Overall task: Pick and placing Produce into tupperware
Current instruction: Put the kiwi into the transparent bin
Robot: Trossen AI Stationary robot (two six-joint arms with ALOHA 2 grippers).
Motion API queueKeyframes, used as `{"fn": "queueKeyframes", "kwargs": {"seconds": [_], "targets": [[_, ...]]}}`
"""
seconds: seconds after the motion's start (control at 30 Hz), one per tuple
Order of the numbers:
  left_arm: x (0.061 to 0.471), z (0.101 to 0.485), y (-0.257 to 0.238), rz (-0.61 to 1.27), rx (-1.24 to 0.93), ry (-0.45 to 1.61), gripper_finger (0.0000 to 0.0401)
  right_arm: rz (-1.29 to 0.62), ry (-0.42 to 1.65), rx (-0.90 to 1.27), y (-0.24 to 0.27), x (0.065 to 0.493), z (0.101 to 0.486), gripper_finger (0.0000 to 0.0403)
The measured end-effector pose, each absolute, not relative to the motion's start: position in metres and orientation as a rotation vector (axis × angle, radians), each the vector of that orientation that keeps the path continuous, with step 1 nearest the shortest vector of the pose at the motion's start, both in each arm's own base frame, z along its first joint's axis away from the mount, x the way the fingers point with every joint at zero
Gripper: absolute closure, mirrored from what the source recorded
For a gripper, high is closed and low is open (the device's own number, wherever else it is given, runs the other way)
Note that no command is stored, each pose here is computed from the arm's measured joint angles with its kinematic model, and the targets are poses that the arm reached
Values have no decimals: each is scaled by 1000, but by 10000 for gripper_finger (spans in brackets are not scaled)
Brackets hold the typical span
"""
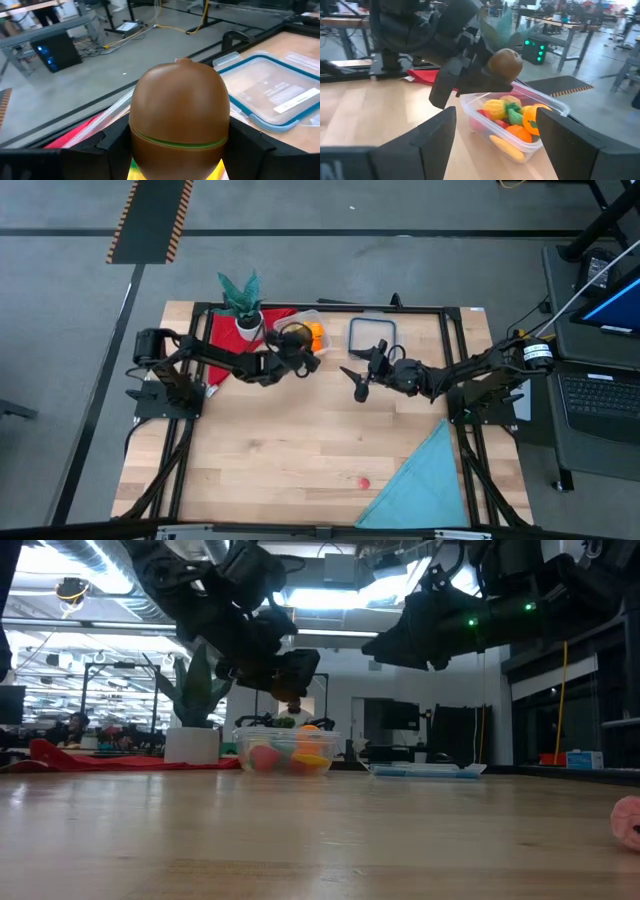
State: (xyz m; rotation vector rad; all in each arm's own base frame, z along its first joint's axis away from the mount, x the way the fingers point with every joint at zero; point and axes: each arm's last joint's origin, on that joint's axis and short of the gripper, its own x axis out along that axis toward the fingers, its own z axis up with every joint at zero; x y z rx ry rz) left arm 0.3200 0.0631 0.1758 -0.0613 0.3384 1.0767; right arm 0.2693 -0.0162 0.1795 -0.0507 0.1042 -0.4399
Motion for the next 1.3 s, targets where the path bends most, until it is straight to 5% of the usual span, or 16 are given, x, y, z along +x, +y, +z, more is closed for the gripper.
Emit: {"fn": "queueKeyframes", "kwargs": {"seconds": [0.7, 1.3], "targets": [[314, 180, 105, 1011, -43, 379, 169, -483, 119, 37, -54, 265, 176, 128], [281, 234, 92, 732, -96, 547, 169, -392, 129, 36, -52, 266, 176, 128]]}}
